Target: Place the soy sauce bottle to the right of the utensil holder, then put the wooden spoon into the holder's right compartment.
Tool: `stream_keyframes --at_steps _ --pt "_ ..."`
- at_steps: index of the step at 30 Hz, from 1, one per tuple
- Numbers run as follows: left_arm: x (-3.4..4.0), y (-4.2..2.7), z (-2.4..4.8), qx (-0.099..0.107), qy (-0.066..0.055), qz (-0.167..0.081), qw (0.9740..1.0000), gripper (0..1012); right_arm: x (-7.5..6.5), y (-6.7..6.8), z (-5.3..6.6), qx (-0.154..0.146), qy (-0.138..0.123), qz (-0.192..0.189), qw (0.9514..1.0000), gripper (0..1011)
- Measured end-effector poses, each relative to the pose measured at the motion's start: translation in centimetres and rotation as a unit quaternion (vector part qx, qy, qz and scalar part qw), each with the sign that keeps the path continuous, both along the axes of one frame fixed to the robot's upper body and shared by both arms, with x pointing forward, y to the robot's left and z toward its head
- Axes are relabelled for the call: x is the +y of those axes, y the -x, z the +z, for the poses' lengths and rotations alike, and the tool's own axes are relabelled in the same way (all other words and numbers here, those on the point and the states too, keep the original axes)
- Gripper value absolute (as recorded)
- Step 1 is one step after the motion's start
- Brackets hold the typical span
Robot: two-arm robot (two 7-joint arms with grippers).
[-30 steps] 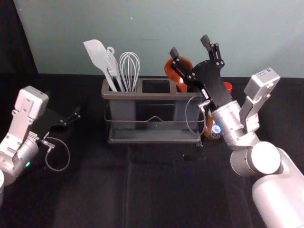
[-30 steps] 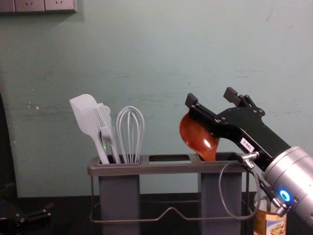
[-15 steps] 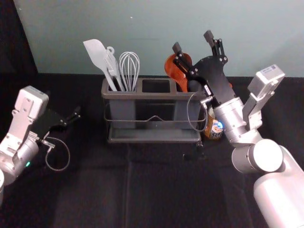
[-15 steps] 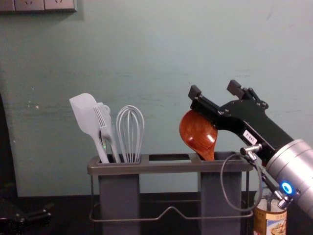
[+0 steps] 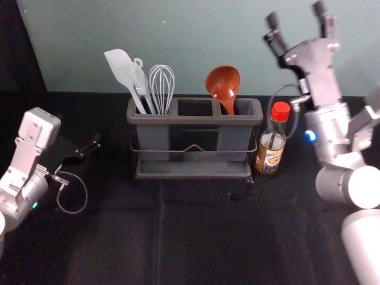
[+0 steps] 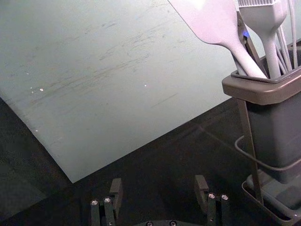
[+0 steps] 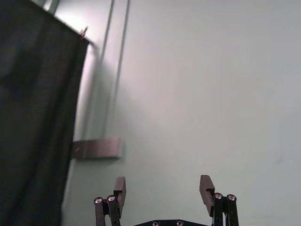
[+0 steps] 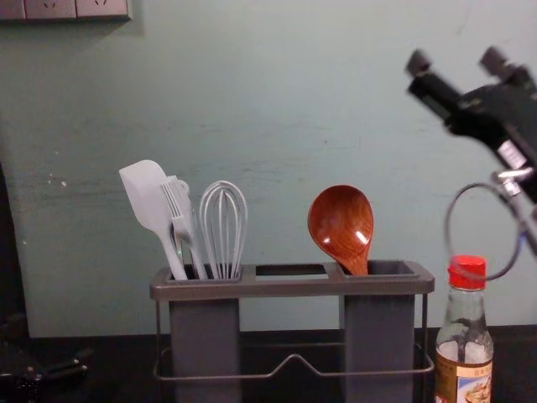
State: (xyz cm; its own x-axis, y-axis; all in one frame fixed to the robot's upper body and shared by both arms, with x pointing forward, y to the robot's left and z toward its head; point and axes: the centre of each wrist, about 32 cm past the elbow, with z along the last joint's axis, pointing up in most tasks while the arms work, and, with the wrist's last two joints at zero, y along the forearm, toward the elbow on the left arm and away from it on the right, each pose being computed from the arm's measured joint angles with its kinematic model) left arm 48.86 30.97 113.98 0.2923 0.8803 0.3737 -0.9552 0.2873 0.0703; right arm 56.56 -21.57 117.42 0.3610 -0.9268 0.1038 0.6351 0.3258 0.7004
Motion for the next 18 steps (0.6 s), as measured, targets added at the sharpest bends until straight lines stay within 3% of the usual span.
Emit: stream_keyframes --at_steps 8,11,18 --pt "0.0 0.0 0.0 0.0 0.0 0.0 1.0 1005 -3.0 0.3 0.3 -0.026 -0.008 -0.053 0.9983 1002" --pt "0.0 0.0 0.0 0.0 0.0 0.0 1.0 1005 -4.6 0.6 0.0 -0.016 0.003 -0.087 0.996 1003" --pt "0.0 0.0 0.0 0.0 0.0 0.0 1.0 1005 -6.3 1.2 -1.2 0.02 0.02 -0.122 0.9921 1002"
